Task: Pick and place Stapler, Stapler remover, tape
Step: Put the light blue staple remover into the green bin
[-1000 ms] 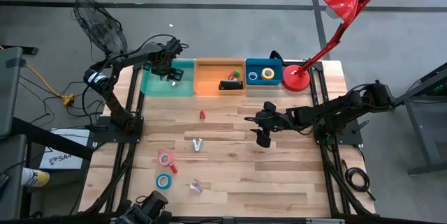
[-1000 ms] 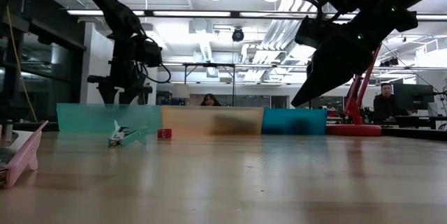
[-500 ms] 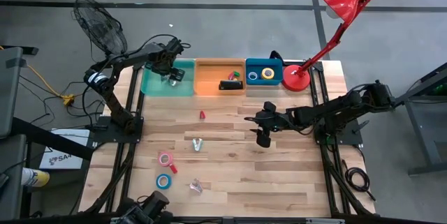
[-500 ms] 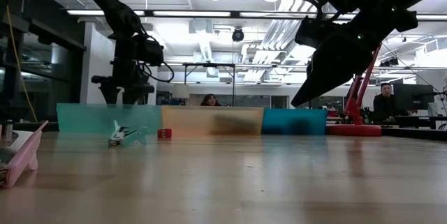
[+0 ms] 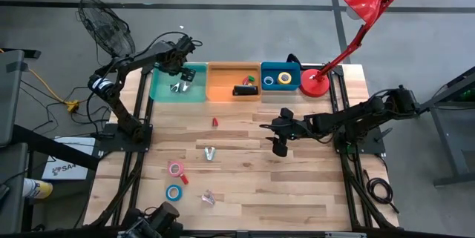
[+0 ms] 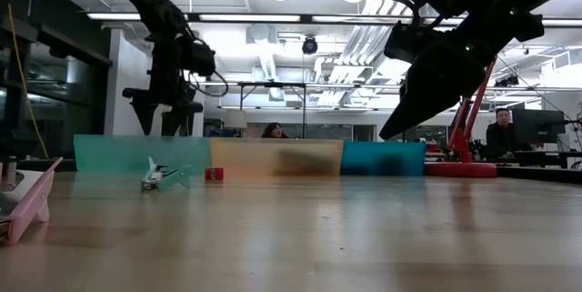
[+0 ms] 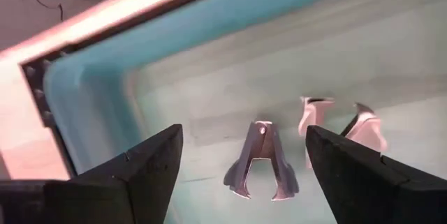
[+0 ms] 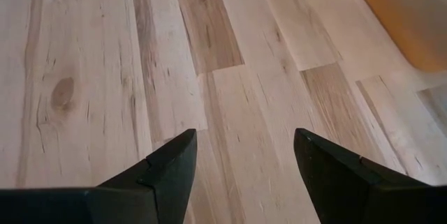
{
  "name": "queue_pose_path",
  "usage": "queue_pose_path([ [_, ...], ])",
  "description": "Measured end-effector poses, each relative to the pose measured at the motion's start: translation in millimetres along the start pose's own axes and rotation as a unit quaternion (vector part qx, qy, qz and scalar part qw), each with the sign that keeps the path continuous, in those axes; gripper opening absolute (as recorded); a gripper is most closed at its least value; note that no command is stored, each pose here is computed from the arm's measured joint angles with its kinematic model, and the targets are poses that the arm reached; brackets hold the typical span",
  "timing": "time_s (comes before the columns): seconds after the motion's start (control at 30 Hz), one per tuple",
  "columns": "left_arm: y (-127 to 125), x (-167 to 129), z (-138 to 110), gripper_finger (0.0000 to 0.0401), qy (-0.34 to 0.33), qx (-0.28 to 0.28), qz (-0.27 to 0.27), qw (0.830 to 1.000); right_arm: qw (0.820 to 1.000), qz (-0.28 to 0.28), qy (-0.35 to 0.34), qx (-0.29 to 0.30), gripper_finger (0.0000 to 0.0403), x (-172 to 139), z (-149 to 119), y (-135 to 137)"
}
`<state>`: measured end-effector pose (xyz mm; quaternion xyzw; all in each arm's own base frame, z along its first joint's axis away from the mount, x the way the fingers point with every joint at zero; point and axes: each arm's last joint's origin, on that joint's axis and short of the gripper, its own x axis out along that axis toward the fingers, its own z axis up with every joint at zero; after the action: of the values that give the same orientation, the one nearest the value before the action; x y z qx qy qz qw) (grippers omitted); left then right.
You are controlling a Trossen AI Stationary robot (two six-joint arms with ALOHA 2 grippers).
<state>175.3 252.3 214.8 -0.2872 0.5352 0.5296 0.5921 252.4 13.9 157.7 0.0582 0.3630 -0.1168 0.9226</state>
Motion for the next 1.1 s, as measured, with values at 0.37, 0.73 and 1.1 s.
queue_pose_path([
  [0.37,-15,-56,-22,0.0293,-0.068,0.034,-0.028,0.997,1.000,0.002,0.000,-0.017,0.0231,0,0,0],
  [0.73,-58,-107,-84,0.0293,-0.067,0.074,-0.069,0.993,1.000,0.002,0.001,-0.019,0.0231,0,0,0],
  [1.1,-109,-139,-154,0.0293,-0.090,0.050,-0.118,0.988,1.000,0.002,0.000,-0.019,0.0231,0,0,0],
])
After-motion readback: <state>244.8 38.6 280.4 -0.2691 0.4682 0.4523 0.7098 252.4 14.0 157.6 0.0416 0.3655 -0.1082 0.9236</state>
